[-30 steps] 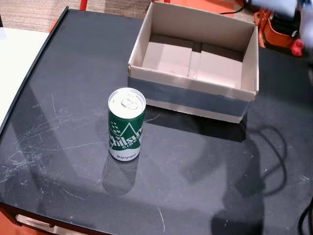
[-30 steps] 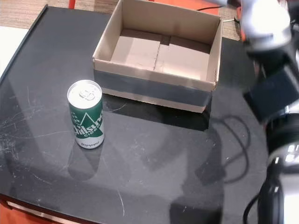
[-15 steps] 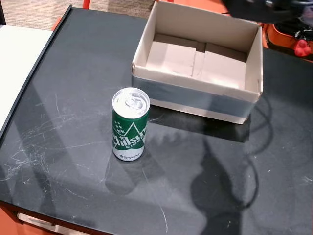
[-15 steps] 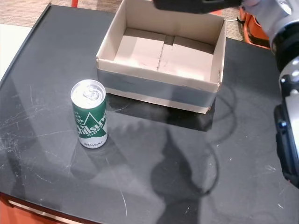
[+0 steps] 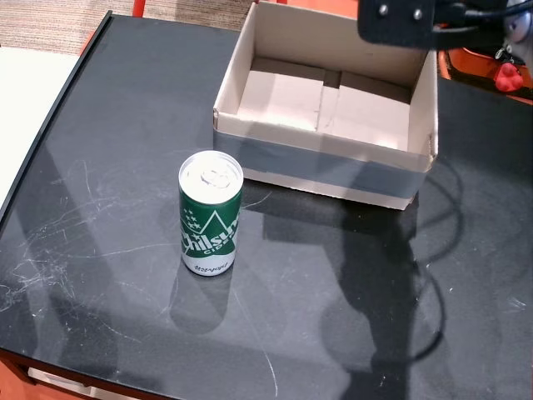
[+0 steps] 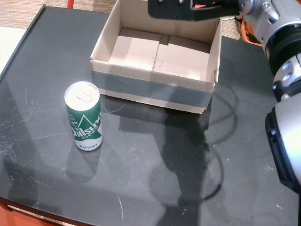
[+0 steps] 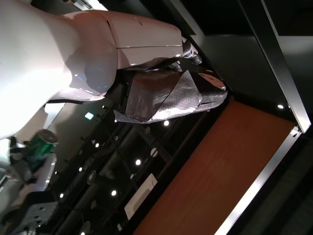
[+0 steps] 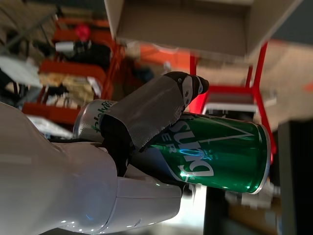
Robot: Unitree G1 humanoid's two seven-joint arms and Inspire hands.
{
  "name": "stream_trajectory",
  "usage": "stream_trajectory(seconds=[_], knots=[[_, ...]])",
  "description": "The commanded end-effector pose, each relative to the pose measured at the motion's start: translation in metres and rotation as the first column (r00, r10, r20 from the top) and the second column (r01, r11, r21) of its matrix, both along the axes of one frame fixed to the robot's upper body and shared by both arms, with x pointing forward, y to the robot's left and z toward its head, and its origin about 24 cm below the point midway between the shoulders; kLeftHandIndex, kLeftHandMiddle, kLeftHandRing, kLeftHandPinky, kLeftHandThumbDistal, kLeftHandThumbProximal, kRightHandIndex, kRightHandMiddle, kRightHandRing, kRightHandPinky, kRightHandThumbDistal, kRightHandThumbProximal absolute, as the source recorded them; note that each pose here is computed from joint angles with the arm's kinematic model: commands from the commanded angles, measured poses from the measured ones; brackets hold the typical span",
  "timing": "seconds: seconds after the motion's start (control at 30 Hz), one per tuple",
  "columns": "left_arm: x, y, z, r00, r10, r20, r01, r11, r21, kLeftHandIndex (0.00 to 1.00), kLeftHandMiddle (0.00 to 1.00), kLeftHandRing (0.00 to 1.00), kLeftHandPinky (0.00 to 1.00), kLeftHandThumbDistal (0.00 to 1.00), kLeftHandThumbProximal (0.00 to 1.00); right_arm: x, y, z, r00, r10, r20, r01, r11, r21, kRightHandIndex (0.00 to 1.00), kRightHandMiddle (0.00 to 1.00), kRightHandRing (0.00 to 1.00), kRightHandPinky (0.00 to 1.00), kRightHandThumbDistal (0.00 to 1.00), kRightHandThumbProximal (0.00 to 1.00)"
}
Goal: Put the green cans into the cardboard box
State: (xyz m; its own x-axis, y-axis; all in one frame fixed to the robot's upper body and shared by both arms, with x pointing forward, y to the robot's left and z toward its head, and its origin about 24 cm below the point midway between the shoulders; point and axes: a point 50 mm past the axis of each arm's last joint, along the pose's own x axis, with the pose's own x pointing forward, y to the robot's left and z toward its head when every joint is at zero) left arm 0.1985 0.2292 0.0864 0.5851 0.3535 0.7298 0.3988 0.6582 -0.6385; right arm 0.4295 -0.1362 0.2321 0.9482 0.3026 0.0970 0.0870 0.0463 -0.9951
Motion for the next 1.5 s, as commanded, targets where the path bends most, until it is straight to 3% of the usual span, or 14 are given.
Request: stream_trajectory(seconds=[0.0,0.07,0.1,0.33,0.4,0.5,0.8,0.93,1.07,1.2,1.27,1.3,1.37,1.47], knots=[[-0.01,-0.023,-0.015,1.0,0.022,-0.01,-0.024,0.986,-0.163,0.79,0.78,0.93,1.0,0.05,0.97,0.0,-0.003,-0.012,0.998,-0.022,-0.059,0.021,1.0,-0.017,0.34,0.47,0.53,0.31,0.04,0.59],[-0.011,-0.022,-0.015,0.999,0.034,-0.007,-0.035,0.987,-0.156,0.79,0.78,0.95,1.0,0.04,0.96,0.0,-0.003,-0.019,0.994,-0.025,-0.105,0.021,0.999,-0.033,0.17,0.27,0.34,0.34,0.0,0.56],[-0.011,-0.022,-0.015,0.999,0.038,-0.006,-0.039,0.988,-0.152,0.79,0.78,0.95,1.0,0.04,0.95,0.0,-0.003,-0.022,0.992,-0.023,-0.123,0.018,0.999,-0.036,0.12,0.24,0.34,0.35,0.0,0.53],[-0.011,-0.026,-0.015,0.999,0.041,-0.022,-0.044,0.984,-0.171,0.78,0.77,0.95,1.0,0.07,1.0,-0.003,0.004,-0.045,0.98,-0.008,-0.201,-0.002,0.999,-0.051,0.13,0.25,0.33,0.25,0.01,0.51],[-0.011,-0.026,-0.014,0.999,0.043,-0.015,-0.045,0.986,-0.162,0.78,0.77,0.95,1.0,0.07,1.0,-0.004,0.007,-0.05,0.975,-0.009,-0.224,-0.004,0.998,-0.058,0.18,0.31,0.38,0.31,0.0,0.51],[-0.012,-0.027,-0.013,0.998,0.06,-0.017,-0.062,0.985,-0.158,0.77,0.77,0.95,1.0,0.04,1.0,-0.005,0.009,-0.057,0.973,0.004,-0.232,-0.021,0.997,-0.068,0.23,0.34,0.38,0.35,0.0,0.35],[-0.012,-0.027,-0.012,0.998,0.055,-0.011,-0.056,0.985,-0.164,0.78,0.77,0.95,1.0,0.07,1.0,-0.006,0.007,-0.061,0.976,0.005,-0.219,-0.028,0.994,-0.103,0.19,0.32,0.34,0.39,0.0,0.29],[-0.012,-0.026,-0.013,0.998,0.062,-0.014,-0.063,0.986,-0.153,0.78,0.77,0.96,1.0,0.06,1.0,-0.006,0.006,-0.061,0.977,-0.006,-0.213,-0.02,0.993,-0.118,0.22,0.35,0.37,0.48,0.0,0.28],[-0.012,-0.026,-0.014,0.999,0.051,-0.008,-0.052,0.986,-0.16,0.78,0.78,0.96,1.0,0.07,1.0,-0.006,0.005,-0.061,0.98,-0.005,-0.201,-0.022,0.992,-0.128,0.24,0.36,0.37,0.4,0.0,0.36],[-0.011,-0.026,-0.014,0.999,0.051,-0.01,-0.052,0.985,-0.164,0.78,0.78,0.96,1.0,0.07,1.0,-0.006,0.004,-0.06,0.981,-0.002,-0.192,-0.022,0.992,-0.125,0.26,0.38,0.39,0.4,0.0,0.33],[-0.011,-0.026,-0.014,0.999,0.051,-0.004,-0.051,0.986,-0.16,0.79,0.79,0.97,1.0,0.06,1.0,-0.006,0.003,-0.06,0.988,-0.008,-0.155,-0.014,0.99,-0.141,0.25,0.36,0.38,0.4,0.08,0.47],[-0.011,-0.026,-0.014,0.999,0.052,-0.003,-0.051,0.986,-0.158,0.78,0.78,0.97,1.0,0.06,1.0,-0.006,0.002,-0.059,0.989,-0.012,-0.149,-0.008,0.991,-0.136,0.37,0.5,0.55,0.5,0.25,0.52],[-0.011,-0.025,-0.014,0.998,0.056,-0.01,-0.056,0.986,-0.157,0.78,0.77,0.96,1.0,0.06,1.0,-0.005,0.001,-0.06,0.985,-0.024,-0.171,0.0,0.99,-0.138,0.68,0.84,0.82,0.77,0.44,0.69],[-0.011,-0.024,-0.015,0.998,0.055,-0.013,-0.056,0.986,-0.155,0.78,0.76,0.96,1.0,0.06,1.0,-0.005,0.002,-0.06,0.979,-0.037,-0.199,0.002,0.985,-0.174,0.79,0.92,0.92,0.91,0.65,0.75]])
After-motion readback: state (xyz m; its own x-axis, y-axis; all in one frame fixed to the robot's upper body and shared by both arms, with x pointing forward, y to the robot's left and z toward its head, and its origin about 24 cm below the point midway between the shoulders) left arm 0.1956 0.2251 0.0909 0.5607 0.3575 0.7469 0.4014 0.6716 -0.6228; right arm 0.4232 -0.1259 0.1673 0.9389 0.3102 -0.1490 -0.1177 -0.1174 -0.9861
